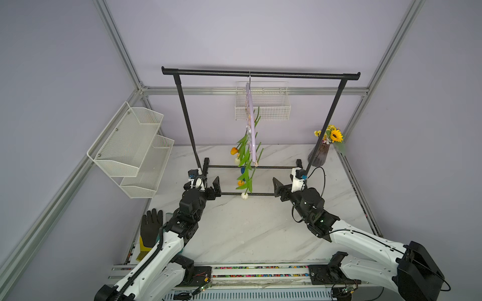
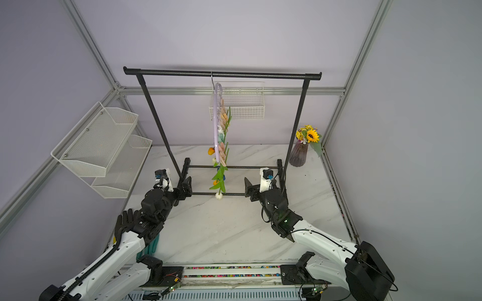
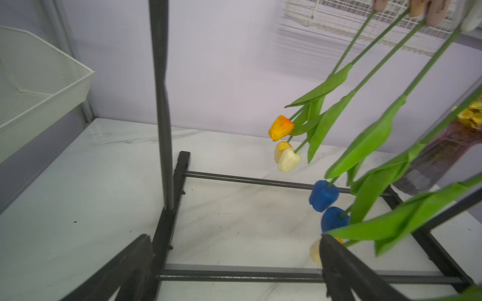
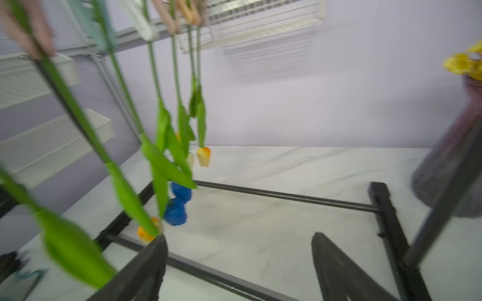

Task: Dry the flowers on a clothes hanger
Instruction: Reset both arms

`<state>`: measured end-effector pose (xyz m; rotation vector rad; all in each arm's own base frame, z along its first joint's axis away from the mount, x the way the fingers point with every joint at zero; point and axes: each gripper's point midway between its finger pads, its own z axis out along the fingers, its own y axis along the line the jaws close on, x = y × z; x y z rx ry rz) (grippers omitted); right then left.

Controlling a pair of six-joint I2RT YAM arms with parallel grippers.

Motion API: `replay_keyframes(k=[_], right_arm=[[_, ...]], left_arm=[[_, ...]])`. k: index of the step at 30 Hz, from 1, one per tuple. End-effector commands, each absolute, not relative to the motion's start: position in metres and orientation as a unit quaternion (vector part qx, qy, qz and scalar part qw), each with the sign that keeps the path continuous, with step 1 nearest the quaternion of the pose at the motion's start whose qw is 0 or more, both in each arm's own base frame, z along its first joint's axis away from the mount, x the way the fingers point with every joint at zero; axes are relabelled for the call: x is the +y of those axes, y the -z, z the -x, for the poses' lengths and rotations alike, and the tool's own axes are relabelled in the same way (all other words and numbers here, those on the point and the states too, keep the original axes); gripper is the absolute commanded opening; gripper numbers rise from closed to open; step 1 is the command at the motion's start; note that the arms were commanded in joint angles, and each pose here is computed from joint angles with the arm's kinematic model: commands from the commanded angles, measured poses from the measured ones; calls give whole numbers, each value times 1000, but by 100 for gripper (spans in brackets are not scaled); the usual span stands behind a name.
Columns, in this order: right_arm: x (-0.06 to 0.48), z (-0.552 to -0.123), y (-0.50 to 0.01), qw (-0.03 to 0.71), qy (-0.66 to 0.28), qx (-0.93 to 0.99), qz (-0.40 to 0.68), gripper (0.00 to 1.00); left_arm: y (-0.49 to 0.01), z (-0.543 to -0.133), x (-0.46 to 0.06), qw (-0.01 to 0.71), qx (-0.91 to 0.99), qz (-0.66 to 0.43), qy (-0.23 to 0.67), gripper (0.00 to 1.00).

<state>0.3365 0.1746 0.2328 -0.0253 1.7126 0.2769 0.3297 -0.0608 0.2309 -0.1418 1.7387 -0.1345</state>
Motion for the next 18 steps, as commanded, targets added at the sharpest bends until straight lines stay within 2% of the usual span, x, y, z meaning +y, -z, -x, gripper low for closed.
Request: replay_keyframes(k=[1, 6, 9, 14, 18], right_arm=[[111, -348, -195, 621, 50, 779, -69, 96], [80, -357, -169, 592, 47, 789, -155, 97], [64, -362, -160, 584, 71, 790, -173, 97], [31, -370, -153, 580, 111, 781, -203, 97], [13, -373, -162, 602, 134, 759, -209, 97]], left_arm=[[-248, -336, -25, 691, 714, 114, -25, 100], [-225, -340, 0, 675, 715, 136, -117, 100], [-212, -336, 16, 678, 705, 158, -135, 100], [-182, -333, 47, 637, 728, 187, -173, 100], [-158, -331, 64, 621, 741, 185, -178, 100]])
